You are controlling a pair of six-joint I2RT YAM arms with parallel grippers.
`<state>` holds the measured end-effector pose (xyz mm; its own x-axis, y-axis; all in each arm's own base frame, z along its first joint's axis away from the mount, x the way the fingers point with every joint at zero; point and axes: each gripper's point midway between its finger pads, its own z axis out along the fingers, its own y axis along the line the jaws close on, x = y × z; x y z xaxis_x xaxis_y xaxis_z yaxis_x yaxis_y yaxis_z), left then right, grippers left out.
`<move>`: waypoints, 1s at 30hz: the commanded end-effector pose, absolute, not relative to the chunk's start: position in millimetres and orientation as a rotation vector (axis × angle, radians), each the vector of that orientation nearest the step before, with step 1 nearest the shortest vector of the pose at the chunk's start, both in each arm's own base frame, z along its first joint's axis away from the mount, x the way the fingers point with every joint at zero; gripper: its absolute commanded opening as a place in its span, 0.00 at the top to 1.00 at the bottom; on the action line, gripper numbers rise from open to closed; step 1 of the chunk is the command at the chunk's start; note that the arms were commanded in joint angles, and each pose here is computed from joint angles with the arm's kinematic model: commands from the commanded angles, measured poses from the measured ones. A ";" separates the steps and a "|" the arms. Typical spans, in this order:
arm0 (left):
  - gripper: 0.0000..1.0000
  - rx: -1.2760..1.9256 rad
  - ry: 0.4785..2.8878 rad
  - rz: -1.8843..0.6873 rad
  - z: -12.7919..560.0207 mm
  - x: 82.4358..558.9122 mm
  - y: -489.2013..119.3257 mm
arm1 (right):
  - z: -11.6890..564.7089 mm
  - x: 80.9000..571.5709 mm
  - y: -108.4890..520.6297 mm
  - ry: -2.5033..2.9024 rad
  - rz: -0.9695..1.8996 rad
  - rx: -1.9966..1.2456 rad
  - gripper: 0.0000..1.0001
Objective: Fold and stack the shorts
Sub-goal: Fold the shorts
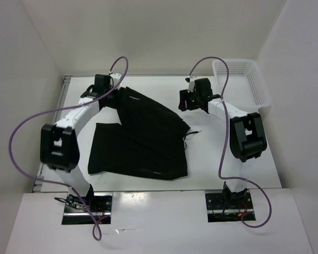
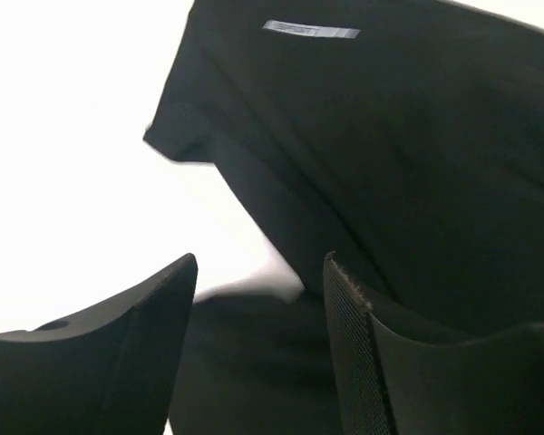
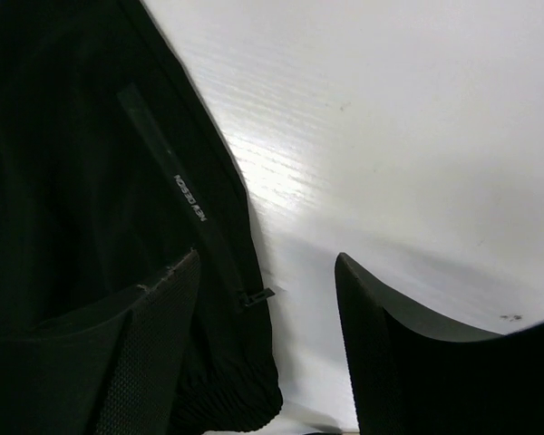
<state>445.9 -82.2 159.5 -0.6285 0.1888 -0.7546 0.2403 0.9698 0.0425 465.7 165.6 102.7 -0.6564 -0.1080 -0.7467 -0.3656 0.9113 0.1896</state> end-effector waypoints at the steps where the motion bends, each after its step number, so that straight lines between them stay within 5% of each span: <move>1: 0.33 0.288 2.273 -0.163 144.5 487.0 -78.2 | 105.6 484.8 166.3 2.237 0.405 -0.283 0.34; 6: 0.31 0.270 2.304 -0.120 132.1 536.3 -77.6 | 90.5 481.1 165.6 2.263 0.425 -0.194 0.34; 14: 0.31 0.224 2.421 0.022 68.3 545.9 -57.9 | 65.5 466.6 153.9 2.323 0.358 -0.217 0.34; 24: 0.56 0.187 2.498 0.095 35.0 522.7 -35.8 | 60.0 433.5 167.7 2.340 0.475 -0.473 0.31; 28: 0.85 0.183 2.505 0.113 32.9 515.8 -32.7 | 53.4 424.3 166.6 2.337 0.441 -0.574 0.30; 30: 0.92 0.167 2.526 0.134 29.7 504.7 -24.0 | 48.7 422.2 166.7 2.339 0.415 -0.588 0.30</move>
